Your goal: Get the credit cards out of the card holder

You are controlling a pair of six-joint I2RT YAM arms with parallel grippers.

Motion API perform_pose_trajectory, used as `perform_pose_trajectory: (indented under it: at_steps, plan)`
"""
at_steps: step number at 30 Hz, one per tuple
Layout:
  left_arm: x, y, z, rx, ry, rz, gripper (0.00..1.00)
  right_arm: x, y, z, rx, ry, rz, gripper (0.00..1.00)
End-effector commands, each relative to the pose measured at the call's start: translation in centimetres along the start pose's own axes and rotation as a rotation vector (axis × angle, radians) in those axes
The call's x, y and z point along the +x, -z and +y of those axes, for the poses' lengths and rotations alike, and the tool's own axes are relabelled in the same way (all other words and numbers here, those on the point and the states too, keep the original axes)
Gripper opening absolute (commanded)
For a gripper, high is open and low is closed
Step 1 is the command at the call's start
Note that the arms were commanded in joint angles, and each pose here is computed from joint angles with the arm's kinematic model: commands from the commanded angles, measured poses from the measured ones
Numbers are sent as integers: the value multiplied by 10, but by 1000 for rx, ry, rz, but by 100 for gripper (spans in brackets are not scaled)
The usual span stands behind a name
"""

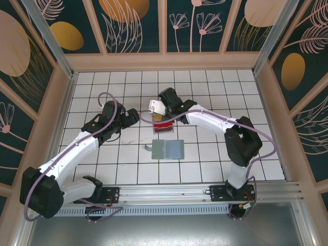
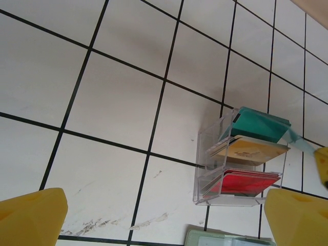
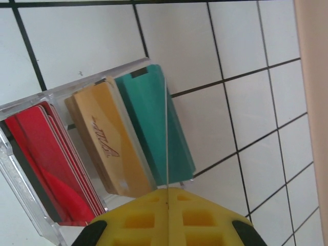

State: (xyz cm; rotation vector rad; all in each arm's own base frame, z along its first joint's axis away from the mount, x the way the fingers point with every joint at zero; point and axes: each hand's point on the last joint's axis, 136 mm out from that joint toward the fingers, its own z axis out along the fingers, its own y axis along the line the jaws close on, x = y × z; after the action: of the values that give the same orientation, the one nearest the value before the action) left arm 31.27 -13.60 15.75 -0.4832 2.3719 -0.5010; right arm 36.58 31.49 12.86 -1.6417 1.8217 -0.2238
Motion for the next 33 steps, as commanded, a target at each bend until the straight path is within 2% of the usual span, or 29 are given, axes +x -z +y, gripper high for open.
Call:
perform_pose_trajectory:
  at_steps: [1,11,15,17,19,26,33]
  plan:
    - [-4,2,3,-20,-16,-5,99,-17,0,-10,24,22,-40,0]
    - [-1,-1,3,-18,-14,8,99,-13,-11,0,3,29,-28,0]
    - [0,0,3,-16,-16,10,99,-14,-13,-3,13,17,-26,6]
    - [0,0,4,-15,-16,10,99,-15,-14,-6,26,10,-27,14]
    - [1,0,5,-18,-15,11,99,-15,-15,-12,58,-2,-19,17]
    - [2,1,4,-10,-16,17,98,-11,-17,-31,136,-52,6,22]
    - [1,1,5,-16,-17,8,98,-4,-4,-50,194,-202,4,29]
